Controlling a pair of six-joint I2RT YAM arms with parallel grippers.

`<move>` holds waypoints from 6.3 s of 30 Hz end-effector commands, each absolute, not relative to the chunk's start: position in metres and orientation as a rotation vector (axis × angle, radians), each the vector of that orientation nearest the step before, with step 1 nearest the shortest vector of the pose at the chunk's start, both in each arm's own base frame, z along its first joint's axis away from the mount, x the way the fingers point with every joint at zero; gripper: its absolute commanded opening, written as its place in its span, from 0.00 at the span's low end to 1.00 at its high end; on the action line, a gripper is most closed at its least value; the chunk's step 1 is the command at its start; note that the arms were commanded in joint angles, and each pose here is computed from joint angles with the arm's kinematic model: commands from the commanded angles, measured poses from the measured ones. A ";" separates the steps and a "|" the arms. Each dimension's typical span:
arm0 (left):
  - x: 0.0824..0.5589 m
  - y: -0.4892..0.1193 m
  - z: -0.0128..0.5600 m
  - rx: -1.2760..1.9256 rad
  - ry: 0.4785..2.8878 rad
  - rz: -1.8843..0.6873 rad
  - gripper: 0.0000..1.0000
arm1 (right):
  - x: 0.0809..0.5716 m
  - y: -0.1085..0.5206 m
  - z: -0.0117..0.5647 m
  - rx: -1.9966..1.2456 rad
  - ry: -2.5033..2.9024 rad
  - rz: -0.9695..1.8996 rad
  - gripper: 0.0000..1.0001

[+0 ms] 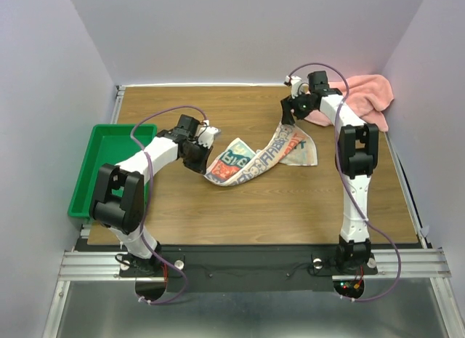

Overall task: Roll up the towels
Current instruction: Flatten the towel

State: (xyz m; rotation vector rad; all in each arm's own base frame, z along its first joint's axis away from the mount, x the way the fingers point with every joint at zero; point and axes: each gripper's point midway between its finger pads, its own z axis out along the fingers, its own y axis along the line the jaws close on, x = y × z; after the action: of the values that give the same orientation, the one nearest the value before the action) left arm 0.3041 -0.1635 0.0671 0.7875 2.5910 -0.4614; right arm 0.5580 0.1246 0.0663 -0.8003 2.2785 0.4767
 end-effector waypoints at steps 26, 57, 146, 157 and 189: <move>0.346 -0.127 0.215 0.395 2.353 -0.426 0.00 | 0.442 0.087 0.304 -0.719 1.899 0.383 0.01; 0.449 -0.126 0.213 -0.135 2.383 -0.403 0.39 | 0.481 0.035 0.211 -0.393 2.055 0.118 0.36; 0.465 -0.097 0.320 0.504 1.753 -0.128 0.73 | 0.524 0.019 0.227 -0.414 2.190 0.284 0.97; 0.481 -0.102 0.182 0.723 2.148 -0.212 0.57 | 0.509 0.010 0.107 -0.475 2.486 0.319 0.68; 0.469 -0.107 0.078 0.759 2.411 -0.330 0.48 | 0.450 0.050 0.024 -0.531 2.707 0.627 0.20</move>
State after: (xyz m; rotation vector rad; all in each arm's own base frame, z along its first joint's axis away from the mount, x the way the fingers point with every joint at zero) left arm 0.4697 -0.1052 0.0738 0.7424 2.4160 -0.2960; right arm 0.4645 0.0407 0.0322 -0.5081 2.6656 0.5556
